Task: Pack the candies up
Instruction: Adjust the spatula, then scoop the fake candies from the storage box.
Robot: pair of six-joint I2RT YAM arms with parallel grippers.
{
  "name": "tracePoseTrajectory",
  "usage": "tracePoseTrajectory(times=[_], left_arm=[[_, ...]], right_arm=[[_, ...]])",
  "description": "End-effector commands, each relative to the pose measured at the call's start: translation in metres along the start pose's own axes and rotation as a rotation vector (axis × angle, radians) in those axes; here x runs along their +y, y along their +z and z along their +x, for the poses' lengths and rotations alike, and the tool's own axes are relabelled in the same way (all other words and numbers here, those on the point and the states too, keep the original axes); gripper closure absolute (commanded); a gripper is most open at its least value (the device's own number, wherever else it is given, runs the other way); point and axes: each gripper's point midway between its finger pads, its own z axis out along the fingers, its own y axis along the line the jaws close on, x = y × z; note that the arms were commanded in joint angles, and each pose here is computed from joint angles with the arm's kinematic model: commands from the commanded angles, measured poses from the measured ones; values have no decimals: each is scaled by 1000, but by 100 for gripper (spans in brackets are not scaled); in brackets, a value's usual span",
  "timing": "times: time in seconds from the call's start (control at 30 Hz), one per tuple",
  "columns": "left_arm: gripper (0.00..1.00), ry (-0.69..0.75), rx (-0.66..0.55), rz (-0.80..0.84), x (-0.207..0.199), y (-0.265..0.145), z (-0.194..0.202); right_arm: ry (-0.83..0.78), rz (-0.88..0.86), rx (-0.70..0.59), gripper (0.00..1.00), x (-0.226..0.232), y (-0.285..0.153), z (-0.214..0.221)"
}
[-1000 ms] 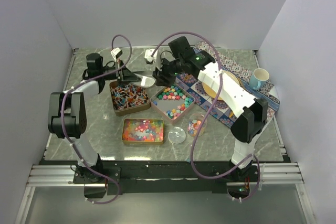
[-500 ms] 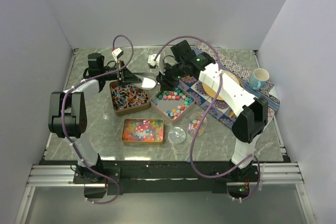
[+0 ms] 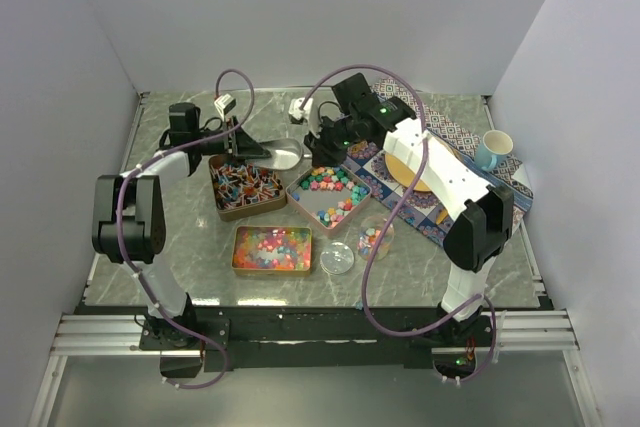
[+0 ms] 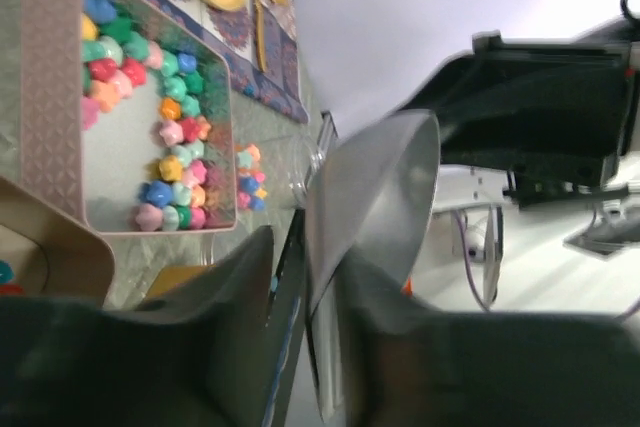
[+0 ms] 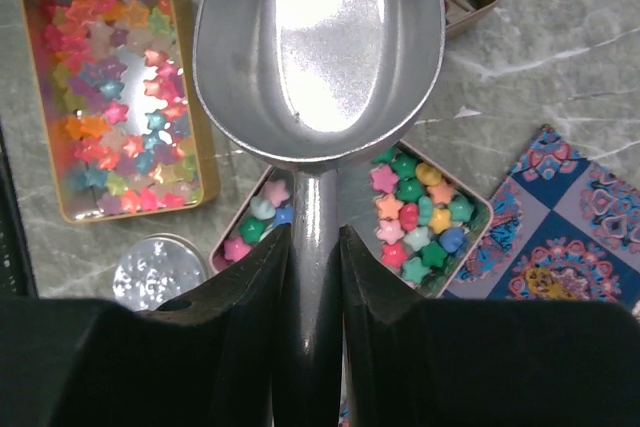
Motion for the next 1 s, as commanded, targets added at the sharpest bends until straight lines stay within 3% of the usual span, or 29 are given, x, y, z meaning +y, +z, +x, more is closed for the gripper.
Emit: tracePoseTrajectory(times=[0.0,0.03,0.07,0.13,0.23,0.33,0.47,0.7,0.97], left_arm=[[55,95,-73,-152,7,-8,-15],[46,120,-94,-202,11,-10,-22],[43,190,-164,-314,17,-15,-45],[39,182,-263,-444,26,-43,-72],[35,178,-394,-660,43,-78,-97],[34,192,-438,-806,53,-100,-97],[34,168,-480,-831,54,-111,-85],[33,174,-517,-836,48,-120,-71],[33,132,-568,-843,55,-131,-64]], right_arm=[[-57,-26,-78,100,6,-26,-26],[-55,-39,-72,100,9,-29,-23],[-76,-28,-70,100,6,-35,-23],[-62,-20,2,100,2,-44,-2],[-80,-15,127,100,-9,-58,34],[-123,-3,290,100,-19,-74,70],[-162,29,469,100,-36,-97,99],[-44,85,640,100,-34,-110,131],[20,34,789,100,-6,-101,167]])
